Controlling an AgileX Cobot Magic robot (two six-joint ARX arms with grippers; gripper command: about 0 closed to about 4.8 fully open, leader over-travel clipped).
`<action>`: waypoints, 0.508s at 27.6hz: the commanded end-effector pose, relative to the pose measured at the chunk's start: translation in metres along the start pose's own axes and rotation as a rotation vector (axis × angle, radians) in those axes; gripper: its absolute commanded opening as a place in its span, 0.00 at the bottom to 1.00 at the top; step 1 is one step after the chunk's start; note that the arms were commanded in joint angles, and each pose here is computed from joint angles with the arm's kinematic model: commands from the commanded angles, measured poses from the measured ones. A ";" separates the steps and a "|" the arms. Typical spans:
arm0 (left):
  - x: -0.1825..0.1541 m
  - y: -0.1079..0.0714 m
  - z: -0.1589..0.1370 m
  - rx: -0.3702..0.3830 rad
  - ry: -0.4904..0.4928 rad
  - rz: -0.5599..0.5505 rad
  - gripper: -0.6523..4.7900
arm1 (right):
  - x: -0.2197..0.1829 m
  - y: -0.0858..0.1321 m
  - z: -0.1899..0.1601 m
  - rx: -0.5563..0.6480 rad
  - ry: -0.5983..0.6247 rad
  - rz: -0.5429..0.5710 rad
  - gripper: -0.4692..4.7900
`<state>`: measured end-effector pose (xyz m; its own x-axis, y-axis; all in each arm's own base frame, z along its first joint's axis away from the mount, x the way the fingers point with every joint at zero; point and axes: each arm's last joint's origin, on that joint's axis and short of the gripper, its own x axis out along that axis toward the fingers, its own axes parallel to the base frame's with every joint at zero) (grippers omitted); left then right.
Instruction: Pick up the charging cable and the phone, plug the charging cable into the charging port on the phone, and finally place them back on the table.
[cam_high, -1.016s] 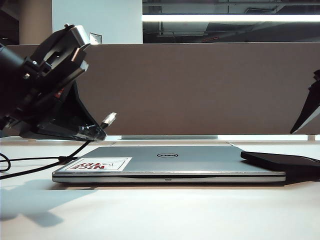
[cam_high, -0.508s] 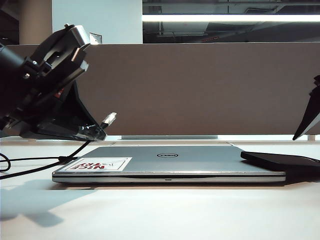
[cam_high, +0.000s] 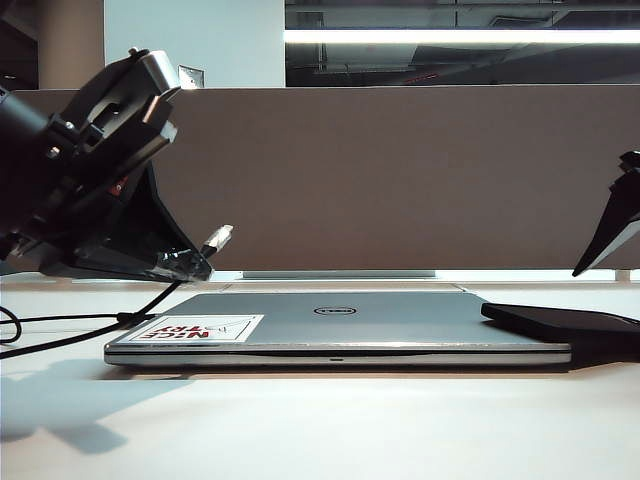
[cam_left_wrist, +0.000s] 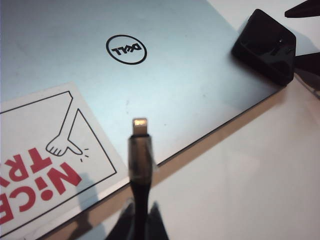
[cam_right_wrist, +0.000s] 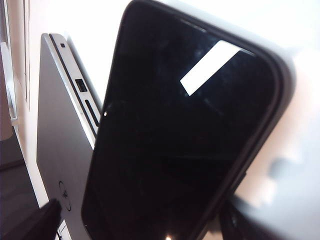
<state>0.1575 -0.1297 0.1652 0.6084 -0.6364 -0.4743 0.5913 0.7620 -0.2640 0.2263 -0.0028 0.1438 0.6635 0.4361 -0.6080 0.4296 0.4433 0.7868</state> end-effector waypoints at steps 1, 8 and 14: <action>0.000 -0.001 0.003 0.007 -0.021 -0.006 0.11 | 0.001 -0.002 -0.001 0.004 -0.003 -0.021 0.91; 0.000 -0.001 0.003 0.007 -0.021 -0.006 0.11 | 0.002 -0.003 0.000 0.005 -0.004 -0.023 0.91; 0.000 -0.001 0.003 0.007 -0.021 -0.006 0.11 | 0.006 -0.005 0.001 0.005 0.006 -0.018 0.91</action>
<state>0.1575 -0.1297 0.1652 0.6085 -0.6365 -0.4739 0.5914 0.7620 -0.2640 0.2313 -0.0029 0.1415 0.6733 0.4423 -0.5925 0.4107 0.4425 0.7972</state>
